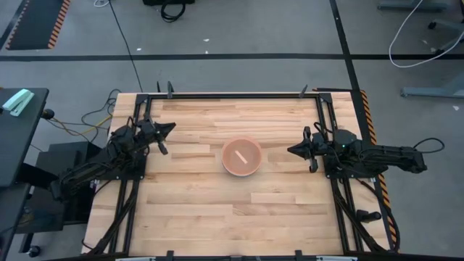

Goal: Nest bowls inside each other
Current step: Return to Home Position

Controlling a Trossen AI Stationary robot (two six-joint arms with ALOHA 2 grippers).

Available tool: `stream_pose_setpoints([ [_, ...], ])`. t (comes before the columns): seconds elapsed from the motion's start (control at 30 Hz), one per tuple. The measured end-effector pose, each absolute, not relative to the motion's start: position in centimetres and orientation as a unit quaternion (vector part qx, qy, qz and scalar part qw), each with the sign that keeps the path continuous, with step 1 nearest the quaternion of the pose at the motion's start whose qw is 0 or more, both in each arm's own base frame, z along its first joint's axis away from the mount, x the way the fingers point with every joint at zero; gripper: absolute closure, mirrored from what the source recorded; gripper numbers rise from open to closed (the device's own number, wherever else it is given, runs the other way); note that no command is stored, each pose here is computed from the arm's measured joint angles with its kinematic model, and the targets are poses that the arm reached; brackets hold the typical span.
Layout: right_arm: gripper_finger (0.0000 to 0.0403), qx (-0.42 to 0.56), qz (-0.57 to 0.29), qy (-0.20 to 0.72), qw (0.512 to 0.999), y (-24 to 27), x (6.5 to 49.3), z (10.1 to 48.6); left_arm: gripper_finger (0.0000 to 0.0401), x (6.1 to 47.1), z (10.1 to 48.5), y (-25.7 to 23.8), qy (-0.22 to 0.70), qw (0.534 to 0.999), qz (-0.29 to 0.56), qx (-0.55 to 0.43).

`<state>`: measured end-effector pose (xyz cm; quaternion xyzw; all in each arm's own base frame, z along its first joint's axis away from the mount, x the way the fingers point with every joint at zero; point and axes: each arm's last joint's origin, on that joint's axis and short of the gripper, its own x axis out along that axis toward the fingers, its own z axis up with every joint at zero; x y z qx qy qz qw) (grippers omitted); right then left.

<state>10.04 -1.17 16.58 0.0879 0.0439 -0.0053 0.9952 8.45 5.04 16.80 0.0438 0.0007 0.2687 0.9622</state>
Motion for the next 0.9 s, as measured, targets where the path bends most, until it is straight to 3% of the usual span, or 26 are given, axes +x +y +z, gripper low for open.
stream_pose_setpoints([
  [0.9, 0.0387, 0.088, -0.005, 0.044, 0.995, -1.17, 10.03, 16.59, 0.0370, 8.45, 16.85, 5.04, -0.002, 0.962, 0.268, 0.043],
])
